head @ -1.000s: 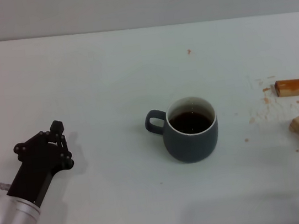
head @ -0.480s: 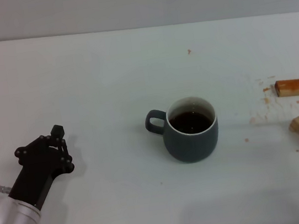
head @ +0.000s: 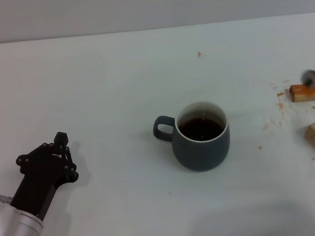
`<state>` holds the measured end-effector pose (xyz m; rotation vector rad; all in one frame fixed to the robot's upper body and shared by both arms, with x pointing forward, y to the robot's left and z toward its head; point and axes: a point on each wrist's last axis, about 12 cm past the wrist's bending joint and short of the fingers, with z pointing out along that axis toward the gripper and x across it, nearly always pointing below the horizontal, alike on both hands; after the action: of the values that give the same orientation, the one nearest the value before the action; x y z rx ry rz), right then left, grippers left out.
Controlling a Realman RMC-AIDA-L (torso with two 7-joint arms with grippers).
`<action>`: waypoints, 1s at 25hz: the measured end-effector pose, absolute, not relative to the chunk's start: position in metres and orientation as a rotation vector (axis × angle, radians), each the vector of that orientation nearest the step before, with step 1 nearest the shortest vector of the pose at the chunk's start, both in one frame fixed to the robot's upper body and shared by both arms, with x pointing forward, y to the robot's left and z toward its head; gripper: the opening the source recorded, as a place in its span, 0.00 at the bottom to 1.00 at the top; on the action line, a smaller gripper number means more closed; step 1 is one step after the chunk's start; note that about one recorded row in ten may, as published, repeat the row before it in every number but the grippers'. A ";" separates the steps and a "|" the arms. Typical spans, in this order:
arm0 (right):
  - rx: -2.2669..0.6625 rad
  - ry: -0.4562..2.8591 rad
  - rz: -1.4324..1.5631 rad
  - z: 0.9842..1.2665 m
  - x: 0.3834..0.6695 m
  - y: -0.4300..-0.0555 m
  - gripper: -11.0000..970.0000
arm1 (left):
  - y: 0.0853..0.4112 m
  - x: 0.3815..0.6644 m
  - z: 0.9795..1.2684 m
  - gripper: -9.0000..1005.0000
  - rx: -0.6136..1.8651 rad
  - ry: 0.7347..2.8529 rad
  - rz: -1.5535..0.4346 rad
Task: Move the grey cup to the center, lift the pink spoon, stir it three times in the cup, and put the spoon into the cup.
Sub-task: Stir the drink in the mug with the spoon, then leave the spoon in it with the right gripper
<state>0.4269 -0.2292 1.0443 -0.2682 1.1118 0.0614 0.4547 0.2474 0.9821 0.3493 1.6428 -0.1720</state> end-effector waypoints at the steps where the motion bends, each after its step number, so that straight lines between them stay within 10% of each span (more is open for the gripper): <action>1: -0.277 1.098 0.077 1.047 0.430 -0.226 0.08 | 0.248 0.455 0.982 0.01 0.348 1.645 -0.171; 25: -0.415 1.057 0.366 1.060 0.435 -0.155 0.08 | 0.251 0.457 0.982 0.01 0.335 1.646 -0.155</action>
<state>0.4346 -0.1553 1.0598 -0.4152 1.0570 0.3663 0.4565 0.2513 0.9825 0.3355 1.6460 -0.1548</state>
